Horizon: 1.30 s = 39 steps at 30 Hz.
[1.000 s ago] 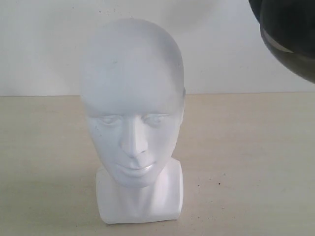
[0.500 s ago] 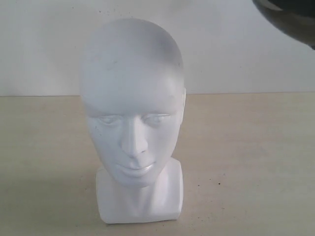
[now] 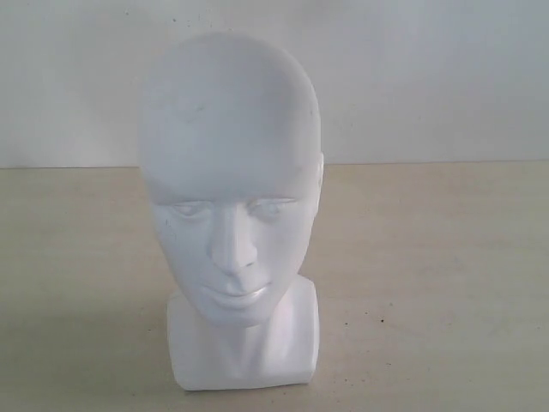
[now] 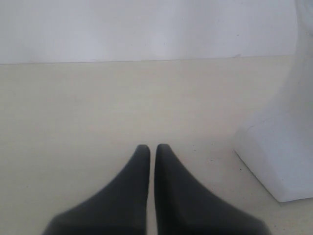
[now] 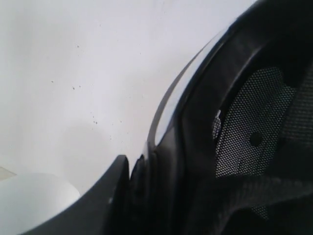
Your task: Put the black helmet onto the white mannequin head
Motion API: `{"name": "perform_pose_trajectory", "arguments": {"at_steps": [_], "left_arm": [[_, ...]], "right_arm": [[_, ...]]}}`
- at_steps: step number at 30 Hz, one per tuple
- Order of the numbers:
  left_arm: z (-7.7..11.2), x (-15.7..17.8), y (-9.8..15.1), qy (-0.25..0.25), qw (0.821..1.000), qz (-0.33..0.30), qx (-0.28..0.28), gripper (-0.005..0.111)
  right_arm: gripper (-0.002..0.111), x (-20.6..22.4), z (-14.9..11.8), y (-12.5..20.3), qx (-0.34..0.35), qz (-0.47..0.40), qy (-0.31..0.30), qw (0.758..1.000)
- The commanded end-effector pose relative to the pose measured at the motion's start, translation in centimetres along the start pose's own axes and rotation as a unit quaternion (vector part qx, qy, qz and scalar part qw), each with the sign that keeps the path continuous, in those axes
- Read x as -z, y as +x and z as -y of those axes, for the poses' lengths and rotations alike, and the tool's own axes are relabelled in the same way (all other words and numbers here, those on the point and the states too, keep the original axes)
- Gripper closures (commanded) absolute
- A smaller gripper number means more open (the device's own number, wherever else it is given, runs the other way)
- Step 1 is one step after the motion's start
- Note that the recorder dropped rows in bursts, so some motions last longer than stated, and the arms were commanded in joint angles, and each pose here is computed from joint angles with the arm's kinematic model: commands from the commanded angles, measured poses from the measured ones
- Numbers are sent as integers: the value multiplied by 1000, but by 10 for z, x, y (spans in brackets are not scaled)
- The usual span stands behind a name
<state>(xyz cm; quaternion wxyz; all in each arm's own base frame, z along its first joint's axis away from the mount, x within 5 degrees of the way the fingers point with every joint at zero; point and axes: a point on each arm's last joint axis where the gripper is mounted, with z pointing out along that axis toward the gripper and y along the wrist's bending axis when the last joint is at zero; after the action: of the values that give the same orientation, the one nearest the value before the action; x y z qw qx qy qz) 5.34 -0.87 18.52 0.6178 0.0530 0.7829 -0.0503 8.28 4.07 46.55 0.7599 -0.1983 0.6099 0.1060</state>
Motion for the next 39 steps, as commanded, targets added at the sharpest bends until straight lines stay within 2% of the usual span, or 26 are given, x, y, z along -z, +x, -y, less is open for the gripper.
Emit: {"name": "perform_pose_trajectory", "arguments": {"at_steps": [1,6,13,23,28,39], "left_arm": [[0,0,1,1,1000,2,1,102],[0,0,1,1,1000,2,1,102],[0,0,1,1,1000,2,1,102],[0,0,1,1,1000,2,1,102],[0,0,1,1,1000,2,1,102],[0,0,1,1,1000,2,1,102]], "right_arm": [[108,11,2,-8,39,40,5,998],[108,11,3,-6,38,30,8,999],[108,19,-2,-20,30,126,-17,991],[108,46,-19,22,26,210,-64,975],[108,47,-22,36,17,201,-71,977],[108,46,-22,38,18,189,-68,979]]}}
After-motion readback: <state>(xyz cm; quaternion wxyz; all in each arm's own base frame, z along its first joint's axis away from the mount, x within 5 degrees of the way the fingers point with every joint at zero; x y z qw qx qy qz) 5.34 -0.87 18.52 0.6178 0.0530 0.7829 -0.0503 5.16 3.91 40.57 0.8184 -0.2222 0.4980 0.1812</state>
